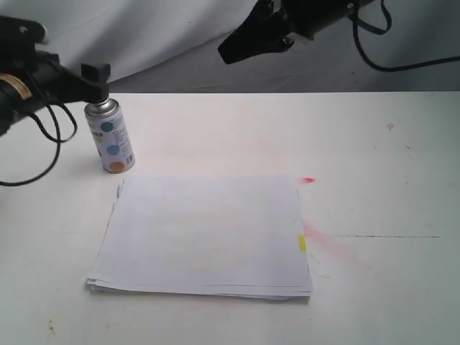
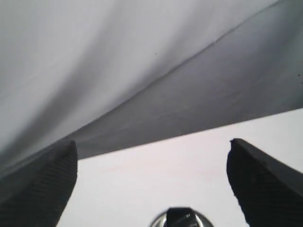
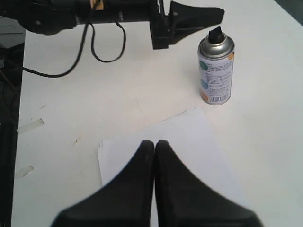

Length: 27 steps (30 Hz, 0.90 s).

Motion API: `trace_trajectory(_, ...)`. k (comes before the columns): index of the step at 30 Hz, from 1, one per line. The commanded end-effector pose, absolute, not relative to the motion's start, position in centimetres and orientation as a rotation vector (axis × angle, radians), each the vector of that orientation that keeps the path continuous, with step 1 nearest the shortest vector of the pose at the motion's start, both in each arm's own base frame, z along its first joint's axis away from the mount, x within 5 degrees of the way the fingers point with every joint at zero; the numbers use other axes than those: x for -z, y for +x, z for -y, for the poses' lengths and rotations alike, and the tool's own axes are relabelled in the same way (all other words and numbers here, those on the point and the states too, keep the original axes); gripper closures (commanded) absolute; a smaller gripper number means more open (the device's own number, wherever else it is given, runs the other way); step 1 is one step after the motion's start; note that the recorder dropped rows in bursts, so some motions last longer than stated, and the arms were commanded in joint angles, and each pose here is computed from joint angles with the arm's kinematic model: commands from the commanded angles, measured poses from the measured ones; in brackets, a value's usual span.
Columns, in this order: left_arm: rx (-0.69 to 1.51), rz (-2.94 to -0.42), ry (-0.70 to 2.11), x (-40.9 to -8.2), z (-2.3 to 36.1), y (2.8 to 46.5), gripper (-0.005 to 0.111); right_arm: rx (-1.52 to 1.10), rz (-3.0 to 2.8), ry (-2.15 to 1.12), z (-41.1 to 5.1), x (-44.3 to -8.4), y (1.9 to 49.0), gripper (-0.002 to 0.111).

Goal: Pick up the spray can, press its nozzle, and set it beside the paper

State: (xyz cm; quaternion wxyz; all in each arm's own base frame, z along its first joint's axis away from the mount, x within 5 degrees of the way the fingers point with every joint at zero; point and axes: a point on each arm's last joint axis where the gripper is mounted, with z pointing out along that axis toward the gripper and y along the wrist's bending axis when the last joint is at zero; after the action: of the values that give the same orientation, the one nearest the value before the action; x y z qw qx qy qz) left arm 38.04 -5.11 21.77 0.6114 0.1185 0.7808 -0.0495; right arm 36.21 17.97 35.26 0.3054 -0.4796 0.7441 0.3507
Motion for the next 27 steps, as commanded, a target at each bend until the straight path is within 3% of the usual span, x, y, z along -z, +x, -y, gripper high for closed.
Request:
trace_trajectory(1,0.075,-1.757,0.235,-28.3,4.4,35.0,0.031,-0.918,-1.94,-1.234,-17.3,-38.2,34.4,0.108)
trace_trajectory(5,0.05,-1.724,0.19,-33.5,3.6,31.1,0.038,-0.917,-1.929,-1.172,-16.7,-41.1,32.4,0.108)
trace_trajectory(10,0.013,-1.622,0.161,-39.2,2.7,25.1,0.058,-0.841,-1.92,-1.137,-15.8,-44.5,29.0,0.108)
trace_trajectory(15,-0.013,-1.528,0.135,-42.5,1.7,18.7,0.077,-0.75,-1.874,-1.105,-14.6,-48.5,23.9,0.108)
trace_trajectory(22,-0.056,-1.457,0.115,-42.1,0.6,10.6,0.106,-0.729,-1.779,-1.091,-12.1,-50.6,16.2,0.108)
trace_trajectory(27,0.026,-1.418,0.05,-38.1,0.0,4.7,0.107,-0.759,-1.813,-1.038,-9.5,-47.7,9.0,0.108)
